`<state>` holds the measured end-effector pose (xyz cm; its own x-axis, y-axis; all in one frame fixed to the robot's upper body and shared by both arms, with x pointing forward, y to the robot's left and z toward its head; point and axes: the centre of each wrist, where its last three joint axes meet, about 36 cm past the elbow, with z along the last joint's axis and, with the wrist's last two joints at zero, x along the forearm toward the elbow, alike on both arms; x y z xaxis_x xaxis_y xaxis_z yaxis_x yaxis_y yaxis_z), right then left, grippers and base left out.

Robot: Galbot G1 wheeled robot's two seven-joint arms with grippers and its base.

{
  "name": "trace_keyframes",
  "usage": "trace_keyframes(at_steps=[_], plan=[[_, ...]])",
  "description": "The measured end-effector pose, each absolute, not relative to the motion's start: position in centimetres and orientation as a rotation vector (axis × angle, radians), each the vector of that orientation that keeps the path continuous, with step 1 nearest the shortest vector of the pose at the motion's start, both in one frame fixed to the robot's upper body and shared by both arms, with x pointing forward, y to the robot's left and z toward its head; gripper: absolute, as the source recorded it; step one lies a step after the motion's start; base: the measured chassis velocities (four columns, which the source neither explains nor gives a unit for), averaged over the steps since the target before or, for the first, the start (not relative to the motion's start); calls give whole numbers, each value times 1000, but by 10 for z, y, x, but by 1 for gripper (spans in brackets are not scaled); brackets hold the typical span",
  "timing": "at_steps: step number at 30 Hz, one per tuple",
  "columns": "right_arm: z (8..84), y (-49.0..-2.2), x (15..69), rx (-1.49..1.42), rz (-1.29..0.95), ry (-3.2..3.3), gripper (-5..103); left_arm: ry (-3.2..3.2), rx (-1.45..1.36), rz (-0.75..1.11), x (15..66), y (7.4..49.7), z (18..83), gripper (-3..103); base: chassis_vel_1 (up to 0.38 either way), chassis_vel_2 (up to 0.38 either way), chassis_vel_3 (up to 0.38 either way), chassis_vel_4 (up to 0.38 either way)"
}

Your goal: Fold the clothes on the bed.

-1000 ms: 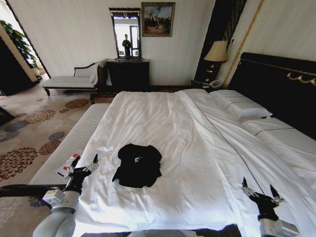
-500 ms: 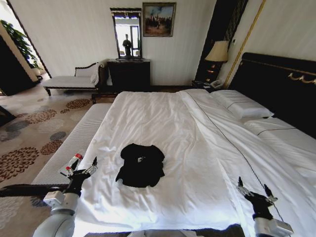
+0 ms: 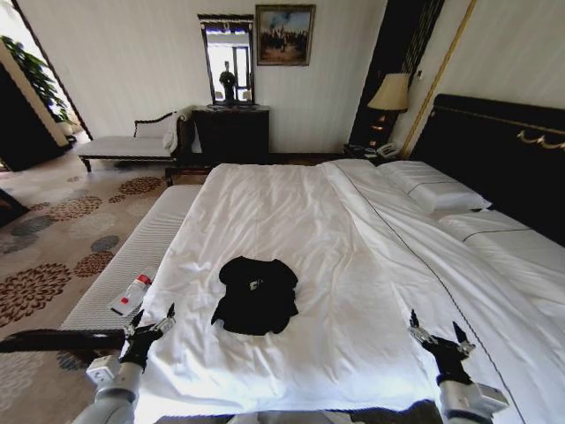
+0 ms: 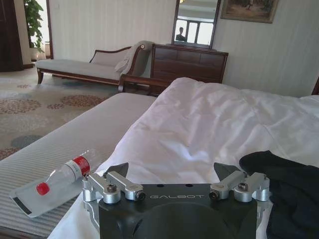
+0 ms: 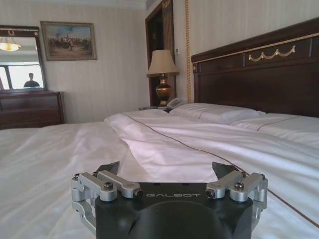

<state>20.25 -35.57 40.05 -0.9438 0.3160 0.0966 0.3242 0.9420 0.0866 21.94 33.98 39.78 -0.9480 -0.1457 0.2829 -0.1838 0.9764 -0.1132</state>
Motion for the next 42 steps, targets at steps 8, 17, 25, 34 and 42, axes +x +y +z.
trace_keyframes(at_steps=[8, 17, 25, 34, 42], plan=[[439, -354, 261, -263, -229, -2997, 100, -2868, 193, 72, 217, 339, 395, 97, 0, 0, 0, 0], [478, -392, 356, 174, -328, -2834, 100, -2855, 14, 47, 244, 333, 389, 97, 0, 0, 0, 0], [475, -384, 436, 539, -418, -2613, 100, -2848, -52, 65, 270, 329, 381, 97, 0, 0, 0, 0], [445, -340, 505, 685, -398, -2464, 100, -2808, -72, 105, 254, 317, 376, 97, 0, 0, 0, 0], [432, -320, 553, 791, -404, -2265, 100, -2801, -46, 98, 243, 322, 380, 97, 0, 0, 0, 0]])
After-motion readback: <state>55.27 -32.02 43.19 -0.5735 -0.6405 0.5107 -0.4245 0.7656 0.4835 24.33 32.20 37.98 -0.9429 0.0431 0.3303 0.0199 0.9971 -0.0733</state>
